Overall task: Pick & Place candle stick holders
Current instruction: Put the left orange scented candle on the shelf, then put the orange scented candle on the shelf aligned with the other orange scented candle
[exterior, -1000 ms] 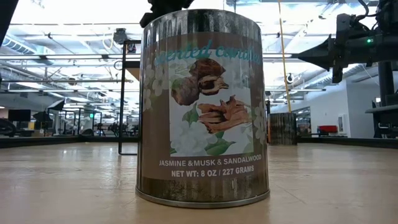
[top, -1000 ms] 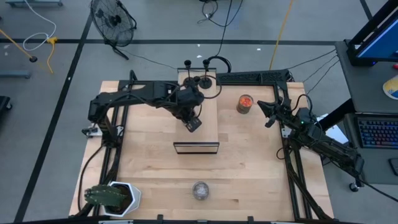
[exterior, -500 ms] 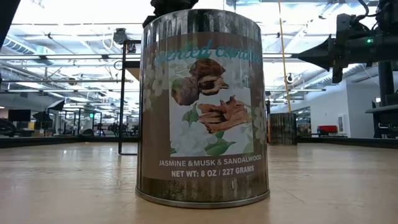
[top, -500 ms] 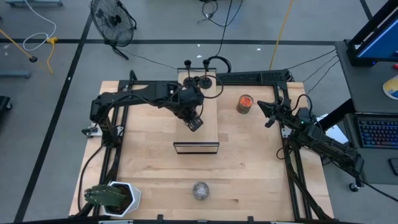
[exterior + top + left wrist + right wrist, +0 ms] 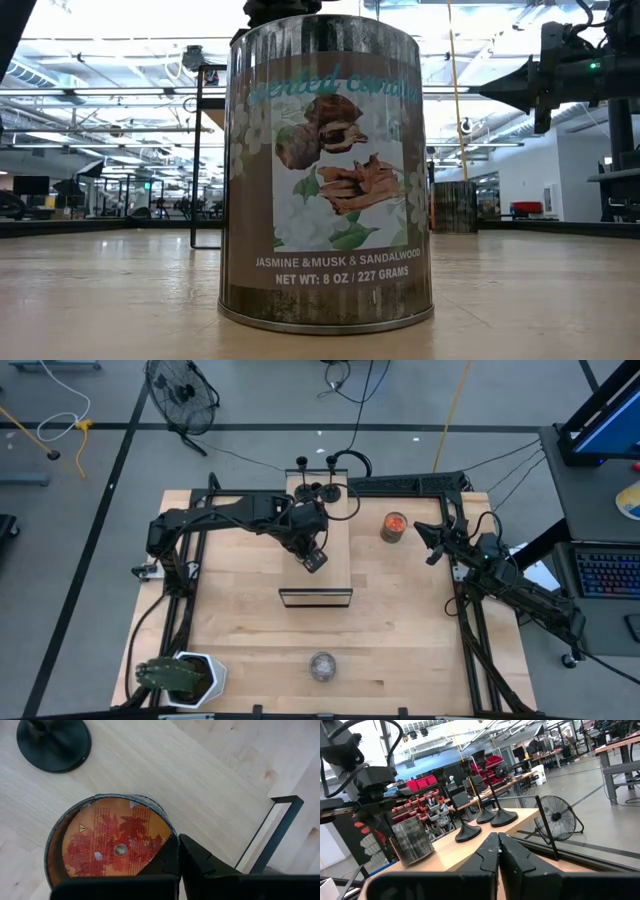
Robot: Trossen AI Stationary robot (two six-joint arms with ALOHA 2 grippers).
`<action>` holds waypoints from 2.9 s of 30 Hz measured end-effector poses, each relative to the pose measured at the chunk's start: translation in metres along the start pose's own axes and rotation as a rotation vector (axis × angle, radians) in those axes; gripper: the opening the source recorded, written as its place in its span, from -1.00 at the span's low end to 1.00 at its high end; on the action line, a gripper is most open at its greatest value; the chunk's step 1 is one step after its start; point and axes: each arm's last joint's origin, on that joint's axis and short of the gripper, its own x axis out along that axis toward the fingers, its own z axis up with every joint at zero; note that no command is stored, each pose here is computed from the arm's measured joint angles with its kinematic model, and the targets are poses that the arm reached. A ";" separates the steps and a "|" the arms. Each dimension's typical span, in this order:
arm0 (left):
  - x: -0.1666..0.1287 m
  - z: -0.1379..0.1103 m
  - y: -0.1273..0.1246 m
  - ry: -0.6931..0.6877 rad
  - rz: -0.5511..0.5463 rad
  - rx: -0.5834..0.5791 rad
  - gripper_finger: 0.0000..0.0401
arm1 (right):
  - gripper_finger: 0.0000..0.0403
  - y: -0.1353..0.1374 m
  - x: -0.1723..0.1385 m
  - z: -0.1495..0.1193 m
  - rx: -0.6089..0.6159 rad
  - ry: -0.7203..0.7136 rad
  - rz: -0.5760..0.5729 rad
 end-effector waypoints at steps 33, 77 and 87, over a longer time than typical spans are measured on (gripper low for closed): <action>-0.013 0.003 0.008 -0.045 -0.027 -0.050 -0.59 | -1.00 0.000 0.000 0.000 0.000 0.000 0.000; -0.146 -0.049 0.087 -0.505 0.087 0.064 -0.60 | -1.00 0.037 0.092 0.106 -0.319 0.716 -0.317; -0.117 -0.102 0.121 -0.622 0.016 -0.013 -0.60 | -1.00 0.025 0.115 0.105 -0.182 0.868 -0.464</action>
